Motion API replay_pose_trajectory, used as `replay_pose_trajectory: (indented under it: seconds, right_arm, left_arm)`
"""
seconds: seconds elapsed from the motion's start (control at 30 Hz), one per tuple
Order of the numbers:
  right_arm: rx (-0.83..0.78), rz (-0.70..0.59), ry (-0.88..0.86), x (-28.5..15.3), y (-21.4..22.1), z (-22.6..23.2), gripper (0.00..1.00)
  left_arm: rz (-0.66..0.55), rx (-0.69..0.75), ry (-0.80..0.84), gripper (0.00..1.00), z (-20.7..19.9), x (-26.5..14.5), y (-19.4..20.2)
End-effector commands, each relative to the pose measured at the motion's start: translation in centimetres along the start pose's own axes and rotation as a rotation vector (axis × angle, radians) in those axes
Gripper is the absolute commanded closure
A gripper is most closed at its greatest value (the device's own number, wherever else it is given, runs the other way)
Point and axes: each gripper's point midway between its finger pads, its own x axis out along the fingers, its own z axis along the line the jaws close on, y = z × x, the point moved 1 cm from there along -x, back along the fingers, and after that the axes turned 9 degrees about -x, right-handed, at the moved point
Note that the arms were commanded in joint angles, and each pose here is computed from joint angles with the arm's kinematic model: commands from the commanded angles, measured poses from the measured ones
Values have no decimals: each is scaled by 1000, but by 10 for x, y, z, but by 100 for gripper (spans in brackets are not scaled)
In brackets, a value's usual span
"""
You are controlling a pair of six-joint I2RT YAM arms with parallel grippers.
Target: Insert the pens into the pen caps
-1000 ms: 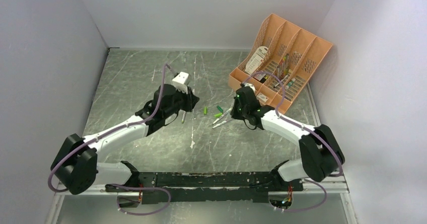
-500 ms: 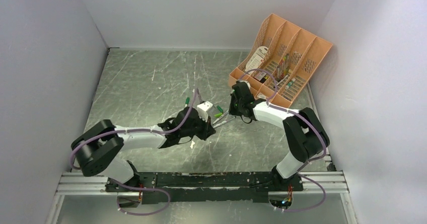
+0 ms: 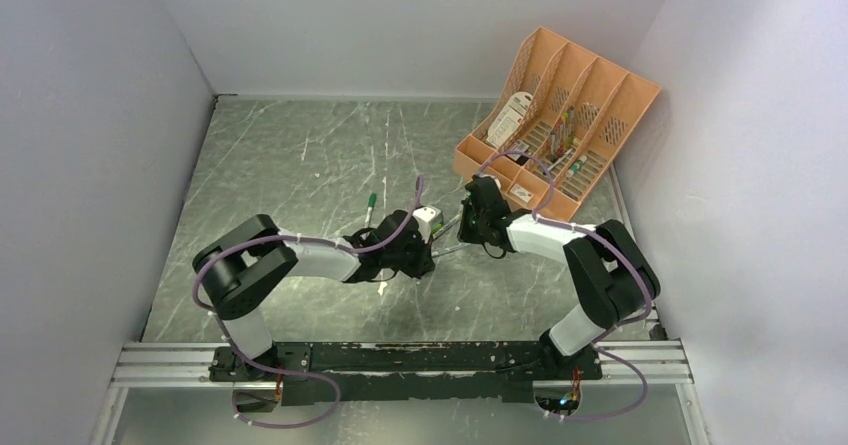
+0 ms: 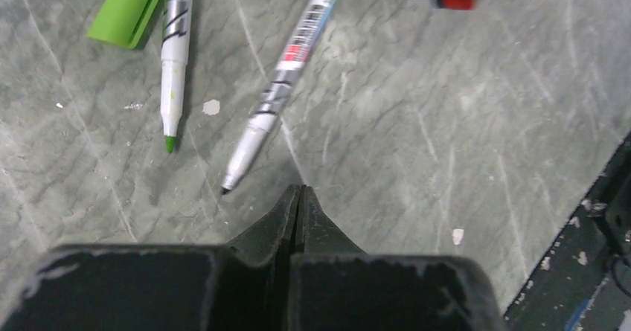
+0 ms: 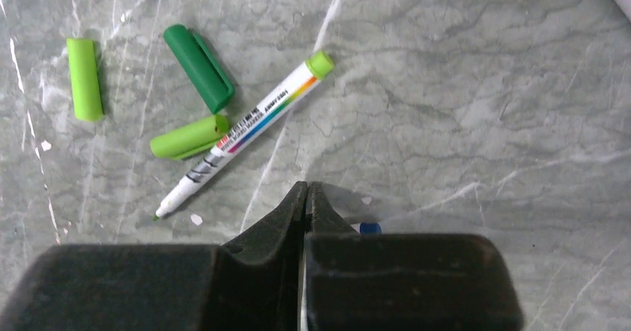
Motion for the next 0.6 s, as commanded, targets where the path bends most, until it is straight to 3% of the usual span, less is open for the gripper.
replay_pose_trajectory:
  seconds: [0.0, 0.57]
  right_arm:
    - [10, -9, -15, -7, 6, -1, 100]
    - [-10, 14, -68, -39, 44, 17, 100]
  left_arm:
    - [24, 13, -58, 93, 8, 8, 1]
    - [27, 14, -129, 93, 22, 20, 2]
